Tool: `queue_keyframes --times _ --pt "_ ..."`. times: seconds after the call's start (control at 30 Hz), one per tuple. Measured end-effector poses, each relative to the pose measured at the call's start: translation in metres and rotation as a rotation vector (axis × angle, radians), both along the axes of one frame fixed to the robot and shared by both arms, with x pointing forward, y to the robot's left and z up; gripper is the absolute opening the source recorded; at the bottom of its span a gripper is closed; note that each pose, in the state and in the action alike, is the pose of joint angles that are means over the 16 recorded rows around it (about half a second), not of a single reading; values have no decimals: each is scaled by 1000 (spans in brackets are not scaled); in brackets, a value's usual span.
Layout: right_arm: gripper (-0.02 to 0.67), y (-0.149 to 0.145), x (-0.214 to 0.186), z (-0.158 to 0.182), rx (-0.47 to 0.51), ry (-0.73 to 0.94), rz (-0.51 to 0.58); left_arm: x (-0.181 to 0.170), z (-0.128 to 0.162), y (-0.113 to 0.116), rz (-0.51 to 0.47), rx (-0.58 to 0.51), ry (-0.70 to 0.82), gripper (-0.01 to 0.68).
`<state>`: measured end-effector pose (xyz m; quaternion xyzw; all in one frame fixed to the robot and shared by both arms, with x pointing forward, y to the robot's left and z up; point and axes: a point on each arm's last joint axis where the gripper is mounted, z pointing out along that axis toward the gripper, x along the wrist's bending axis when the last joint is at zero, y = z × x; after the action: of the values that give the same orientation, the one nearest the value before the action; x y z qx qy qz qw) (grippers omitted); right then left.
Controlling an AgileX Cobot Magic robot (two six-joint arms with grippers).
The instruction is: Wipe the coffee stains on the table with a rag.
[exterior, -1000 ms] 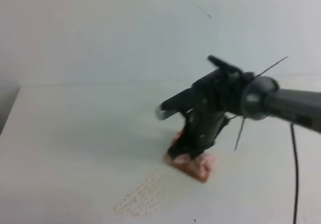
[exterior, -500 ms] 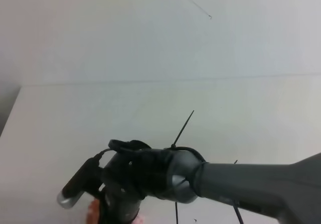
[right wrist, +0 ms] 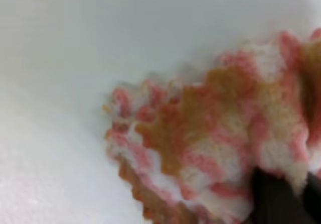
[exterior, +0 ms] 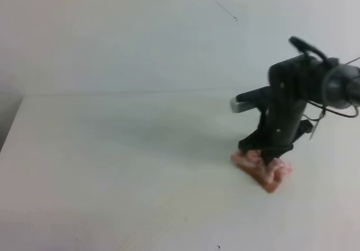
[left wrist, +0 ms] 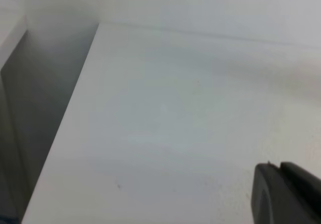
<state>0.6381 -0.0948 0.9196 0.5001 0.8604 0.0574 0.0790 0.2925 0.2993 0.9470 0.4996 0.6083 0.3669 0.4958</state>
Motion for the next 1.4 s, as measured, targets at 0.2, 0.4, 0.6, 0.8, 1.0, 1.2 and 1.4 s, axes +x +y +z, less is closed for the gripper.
queue_keyframes --times 0.2,0.4,0.6,0.8,1.0,1.2,1.4 --pt "30 -63 14 46 109 10 -144 0 0 0 0 0 0 0" --pt "29 -84 3 89 191 -1 -133 0 0 0 0 1 0 0" --pt "30 -82 -11 92 269 56 -63 0 0 0 0 2 0 0" --pt "80 -72 -23 60 336 169 7 0 0 0 0 2 0 0" --pt "241 -70 -33 42 358 224 37 0 1 0 0 2 -1 0" --pt "420 -77 -45 77 335 161 64 0 2 0 0 2 -1 0" --pt "471 -93 -80 153 299 -7 76 0 2 0 0 2 -1 0"
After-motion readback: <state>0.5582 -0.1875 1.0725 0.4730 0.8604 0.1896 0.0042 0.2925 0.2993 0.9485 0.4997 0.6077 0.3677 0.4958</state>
